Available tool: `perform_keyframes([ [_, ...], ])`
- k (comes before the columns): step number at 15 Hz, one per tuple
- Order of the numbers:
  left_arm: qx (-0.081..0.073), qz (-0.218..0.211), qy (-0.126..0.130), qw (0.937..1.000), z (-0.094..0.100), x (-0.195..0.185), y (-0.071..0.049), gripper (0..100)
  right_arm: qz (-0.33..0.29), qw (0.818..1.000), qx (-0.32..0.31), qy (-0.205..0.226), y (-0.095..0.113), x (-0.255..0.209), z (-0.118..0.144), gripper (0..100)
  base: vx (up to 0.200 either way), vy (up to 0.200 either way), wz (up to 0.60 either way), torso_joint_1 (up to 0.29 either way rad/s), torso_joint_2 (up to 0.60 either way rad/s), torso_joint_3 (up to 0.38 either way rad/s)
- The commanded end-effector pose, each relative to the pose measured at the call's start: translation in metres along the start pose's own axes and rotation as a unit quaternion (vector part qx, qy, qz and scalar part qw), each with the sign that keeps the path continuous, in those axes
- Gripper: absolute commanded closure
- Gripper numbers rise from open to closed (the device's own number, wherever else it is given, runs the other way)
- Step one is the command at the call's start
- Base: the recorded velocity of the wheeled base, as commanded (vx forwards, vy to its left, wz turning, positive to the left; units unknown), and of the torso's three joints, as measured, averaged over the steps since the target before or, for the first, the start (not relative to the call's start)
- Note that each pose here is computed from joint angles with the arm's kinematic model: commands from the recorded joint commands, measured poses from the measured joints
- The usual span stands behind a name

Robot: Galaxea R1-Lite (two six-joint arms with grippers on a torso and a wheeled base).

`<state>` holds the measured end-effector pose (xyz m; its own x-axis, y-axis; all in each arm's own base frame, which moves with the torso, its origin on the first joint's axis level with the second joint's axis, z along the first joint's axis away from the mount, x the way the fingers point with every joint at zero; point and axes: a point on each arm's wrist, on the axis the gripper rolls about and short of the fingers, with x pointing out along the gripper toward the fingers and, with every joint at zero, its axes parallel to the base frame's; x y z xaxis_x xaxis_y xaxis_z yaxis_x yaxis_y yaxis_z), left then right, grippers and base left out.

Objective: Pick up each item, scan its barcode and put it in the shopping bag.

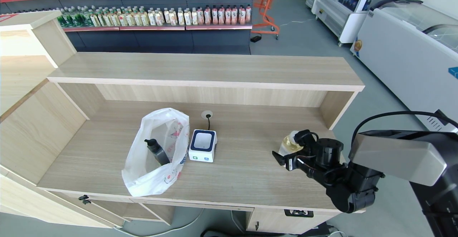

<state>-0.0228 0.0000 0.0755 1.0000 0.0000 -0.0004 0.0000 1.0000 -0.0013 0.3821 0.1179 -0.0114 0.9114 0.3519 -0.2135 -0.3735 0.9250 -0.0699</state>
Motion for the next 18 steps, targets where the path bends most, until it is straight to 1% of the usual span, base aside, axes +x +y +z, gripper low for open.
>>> perform_keyframes([
  [1,0.000,0.000,0.000,1.0000,0.000,0.000,0.000,0,0.001,1.000,-0.012,-0.009,0.000,0.007,0.000,0,0.000,0.000,0.00,0.000,0.00,0.000],
  [3,0.000,0.000,0.000,1.0000,0.000,0.000,0.000,0,0.003,0.999,-0.029,-0.019,0.000,0.013,0.002,0,0.000,0.000,0.00,0.000,0.00,0.000],
  [6,0.000,0.000,0.000,1.0000,0.000,0.000,0.000,0,0.003,0.999,-0.033,-0.017,0.000,0.020,0.001,0,0.000,0.000,0.00,0.000,0.00,0.000],
  [8,0.000,0.000,0.000,1.0000,0.000,0.000,0.000,0,0.004,0.999,-0.044,-0.012,0.000,0.021,-0.001,0,0.000,0.000,0.00,0.000,0.00,0.000],
  [10,0.000,0.000,0.000,1.0000,0.000,0.000,0.000,0,0.006,0.998,-0.063,0.003,0.003,0.022,-0.010,0,0.000,0.000,0.00,0.000,0.00,0.000],
  [12,0.000,0.000,0.000,1.0000,0.000,0.000,0.000,0,0.004,0.998,-0.070,-0.008,0.003,0.023,-0.008,0,0.000,0.000,0.00,0.000,0.00,0.000],
  [15,0.000,0.000,0.000,1.0000,0.000,0.000,0.000,0,0.004,0.997,-0.077,-0.011,0.001,0.024,-0.007,0,0.000,0.000,0.00,0.000,0.00,0.000],
  [16,0.000,0.000,0.000,1.0000,0.000,0.000,0.000,0,0.004,0.997,-0.076,-0.013,0.001,0.024,-0.007,100,0.000,0.000,0.00,0.000,0.00,0.000],
  [18,0.000,0.000,0.000,1.0000,0.000,0.000,0.000,0,0.001,0.997,-0.078,-0.015,0.001,0.026,-0.006,100,0.000,0.000,0.00,0.000,0.00,0.000],
])
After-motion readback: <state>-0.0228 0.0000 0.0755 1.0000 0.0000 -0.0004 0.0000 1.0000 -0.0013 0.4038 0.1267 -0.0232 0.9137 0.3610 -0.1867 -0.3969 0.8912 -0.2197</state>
